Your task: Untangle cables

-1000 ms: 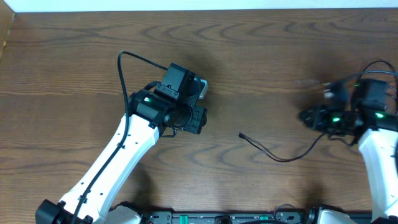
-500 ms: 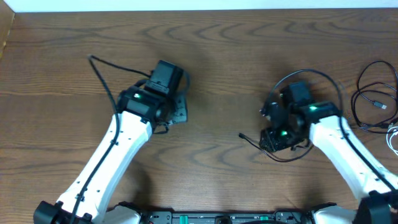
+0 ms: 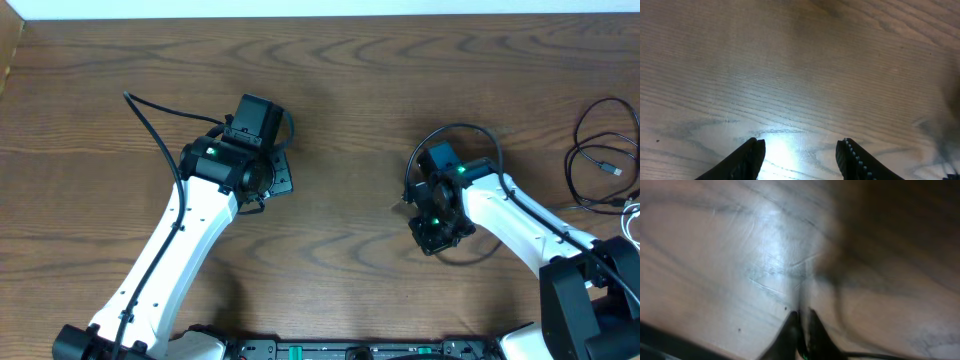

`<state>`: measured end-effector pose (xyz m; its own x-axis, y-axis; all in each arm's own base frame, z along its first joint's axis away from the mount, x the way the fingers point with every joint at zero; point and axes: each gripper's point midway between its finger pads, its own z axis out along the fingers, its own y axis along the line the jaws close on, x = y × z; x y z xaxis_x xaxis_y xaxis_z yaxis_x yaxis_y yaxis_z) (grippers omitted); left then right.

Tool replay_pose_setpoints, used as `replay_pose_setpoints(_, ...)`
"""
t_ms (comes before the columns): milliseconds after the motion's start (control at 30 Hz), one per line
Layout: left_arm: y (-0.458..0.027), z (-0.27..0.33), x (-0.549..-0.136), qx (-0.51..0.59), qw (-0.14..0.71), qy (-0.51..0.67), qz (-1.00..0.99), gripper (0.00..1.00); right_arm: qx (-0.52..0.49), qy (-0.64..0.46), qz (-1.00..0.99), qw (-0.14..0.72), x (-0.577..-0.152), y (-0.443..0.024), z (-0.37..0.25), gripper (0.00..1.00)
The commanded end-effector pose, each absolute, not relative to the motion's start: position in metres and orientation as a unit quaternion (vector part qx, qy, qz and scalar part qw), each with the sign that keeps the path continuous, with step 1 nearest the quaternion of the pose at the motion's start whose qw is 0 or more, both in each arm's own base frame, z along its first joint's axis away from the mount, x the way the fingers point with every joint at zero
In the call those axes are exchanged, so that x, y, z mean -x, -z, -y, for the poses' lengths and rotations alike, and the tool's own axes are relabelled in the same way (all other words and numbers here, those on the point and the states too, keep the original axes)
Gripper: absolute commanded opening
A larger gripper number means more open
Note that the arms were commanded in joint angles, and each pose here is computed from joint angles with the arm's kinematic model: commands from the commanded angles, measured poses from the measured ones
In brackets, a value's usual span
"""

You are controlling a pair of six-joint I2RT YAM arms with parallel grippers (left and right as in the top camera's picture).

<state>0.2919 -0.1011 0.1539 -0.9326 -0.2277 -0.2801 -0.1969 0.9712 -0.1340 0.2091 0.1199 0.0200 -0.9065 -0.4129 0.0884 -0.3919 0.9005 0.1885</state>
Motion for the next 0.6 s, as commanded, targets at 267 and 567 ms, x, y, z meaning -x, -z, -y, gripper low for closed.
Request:
replay_pose_setpoints(267,-0.160,0.097,-0.297,0.120,0.160,0.046,-0.979,0.52,0.041,-0.210,0.971,-0.103,-0.291,-0.076,-0.010,0.01)
replay_pose_setpoints(567,-0.158,0.096,-0.292,0.120,0.151,0.041,-0.980,0.52,0.303,-0.213,0.891,-0.263,-0.338,-0.204,0.116,0.01)
